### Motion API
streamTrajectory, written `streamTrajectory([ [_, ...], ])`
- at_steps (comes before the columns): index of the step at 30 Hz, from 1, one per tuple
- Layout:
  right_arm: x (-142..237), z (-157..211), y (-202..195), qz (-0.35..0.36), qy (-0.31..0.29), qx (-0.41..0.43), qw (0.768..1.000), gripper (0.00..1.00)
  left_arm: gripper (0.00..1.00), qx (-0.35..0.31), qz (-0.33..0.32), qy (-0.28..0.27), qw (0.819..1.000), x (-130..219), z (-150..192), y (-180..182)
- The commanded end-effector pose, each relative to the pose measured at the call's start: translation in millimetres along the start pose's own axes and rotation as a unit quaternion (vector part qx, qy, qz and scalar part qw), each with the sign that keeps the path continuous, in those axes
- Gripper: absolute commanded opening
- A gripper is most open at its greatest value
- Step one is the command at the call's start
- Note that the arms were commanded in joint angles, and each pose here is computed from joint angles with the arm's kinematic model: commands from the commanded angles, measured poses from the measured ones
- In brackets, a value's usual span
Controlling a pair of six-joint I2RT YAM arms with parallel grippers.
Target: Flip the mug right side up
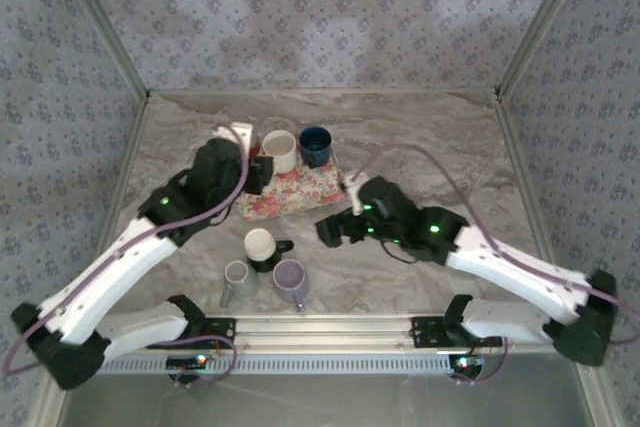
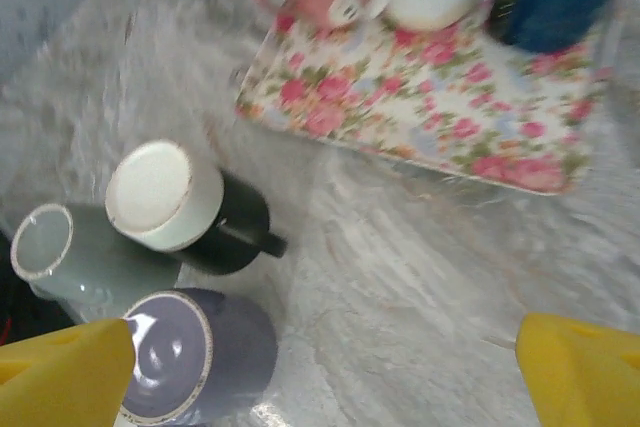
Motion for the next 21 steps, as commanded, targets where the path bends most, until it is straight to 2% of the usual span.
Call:
streamTrajectory([
  [1,-26.6,2.8,22.5,0.016,0.105,0.051,0.993,1.00,0.52,-0.041,-0.107,-0.057,0.992,9.8,9.5,33.6],
  [7,-59.0,-14.5,66.5,-0.014,0.143,0.070,0.987,1.00,0.51,0.004,-0.150,-0.125,0.981,30.0,12.6,55.3],
  [10,-74.8,-16.6,78.1,-0.030,0.198,0.040,0.979,1.00,0.51,0.015,-0.158,-0.151,0.976,39.3,10.6,60.8],
  [14,-91.8,-13.1,84.9,-0.007,0.262,0.009,0.965,1.00,0.51,0.022,-0.153,-0.161,0.975,43.8,11.7,62.8],
  [17,-103.7,-11.9,93.2,-0.019,0.281,-0.035,0.959,1.00,0.51,0.025,-0.146,-0.163,0.976,45.6,11.2,62.1],
  [21,-119.6,0.4,98.5,-0.007,0.347,-0.026,0.937,1.00,0.51,0.028,-0.139,-0.169,0.975,49.2,11.0,62.3],
])
Point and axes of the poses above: each hand's point on the last joint's axis, 136 mm out from that joint toward the fingers, its own x axis back along the fingers, its own y axis along the line the jaws close on, z = x × y, the point moved 9 cm from there along x, back along the fingers, and after that the axes turned 8 degrees about x, right-handed, at the moved point
